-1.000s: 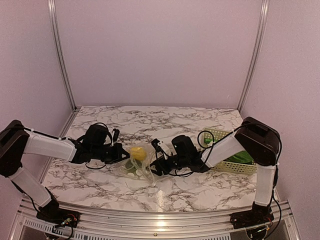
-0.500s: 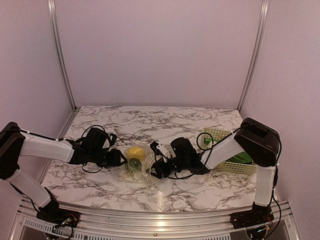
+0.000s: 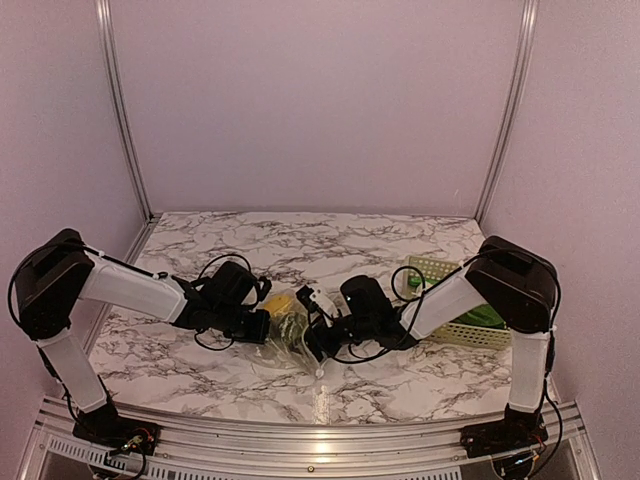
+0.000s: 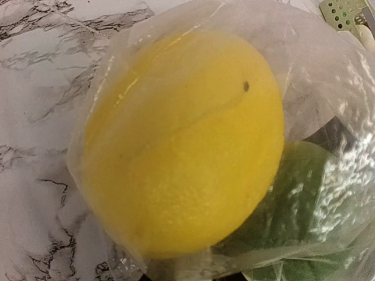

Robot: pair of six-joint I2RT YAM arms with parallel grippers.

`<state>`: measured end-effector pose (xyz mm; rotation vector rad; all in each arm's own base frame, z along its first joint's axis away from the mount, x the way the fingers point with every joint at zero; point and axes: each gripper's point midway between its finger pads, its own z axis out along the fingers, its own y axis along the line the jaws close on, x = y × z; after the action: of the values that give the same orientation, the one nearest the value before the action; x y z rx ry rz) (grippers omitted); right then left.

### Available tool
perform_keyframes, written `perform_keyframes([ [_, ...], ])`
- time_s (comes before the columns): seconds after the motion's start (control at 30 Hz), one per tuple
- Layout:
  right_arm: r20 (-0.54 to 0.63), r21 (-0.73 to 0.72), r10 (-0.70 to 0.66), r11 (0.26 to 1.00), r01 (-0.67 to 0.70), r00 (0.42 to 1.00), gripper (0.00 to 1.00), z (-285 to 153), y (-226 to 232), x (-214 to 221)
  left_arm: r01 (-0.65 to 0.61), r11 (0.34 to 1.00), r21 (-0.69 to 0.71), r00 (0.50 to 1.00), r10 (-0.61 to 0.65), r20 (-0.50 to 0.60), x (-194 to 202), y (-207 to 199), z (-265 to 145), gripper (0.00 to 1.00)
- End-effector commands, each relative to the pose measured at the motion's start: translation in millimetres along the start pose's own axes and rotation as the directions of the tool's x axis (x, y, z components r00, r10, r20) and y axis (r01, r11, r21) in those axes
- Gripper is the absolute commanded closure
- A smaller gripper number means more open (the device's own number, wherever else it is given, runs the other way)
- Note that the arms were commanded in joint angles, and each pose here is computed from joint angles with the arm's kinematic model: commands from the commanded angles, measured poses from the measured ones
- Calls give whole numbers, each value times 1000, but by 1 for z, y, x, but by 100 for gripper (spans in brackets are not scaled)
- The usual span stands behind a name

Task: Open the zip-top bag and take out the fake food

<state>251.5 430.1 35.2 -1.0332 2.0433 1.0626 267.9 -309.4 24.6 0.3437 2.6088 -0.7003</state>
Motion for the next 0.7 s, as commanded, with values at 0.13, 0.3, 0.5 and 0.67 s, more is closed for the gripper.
perform_keyframes([
  [0.13, -5, -36, -93, 995, 93, 996, 20, 12, 15, -15, -153, 988, 8, 988, 154, -35, 6, -21, 4, 82],
  [0.3, -7, -18, -86, 996, 86, 996, 22, 13, 12, -18, -186, 982, -16, 982, 185, -48, 8, -20, 6, 91],
  [0.5, -6, 35, -69, 997, 69, 998, 38, 5, 6, -19, -162, 982, -102, 987, 159, -38, 10, 2, -6, 100],
  [0.67, 26, 48, -66, 997, 64, 998, 43, -15, 12, -26, -79, 986, -148, 997, 77, -16, 9, 30, -16, 100],
])
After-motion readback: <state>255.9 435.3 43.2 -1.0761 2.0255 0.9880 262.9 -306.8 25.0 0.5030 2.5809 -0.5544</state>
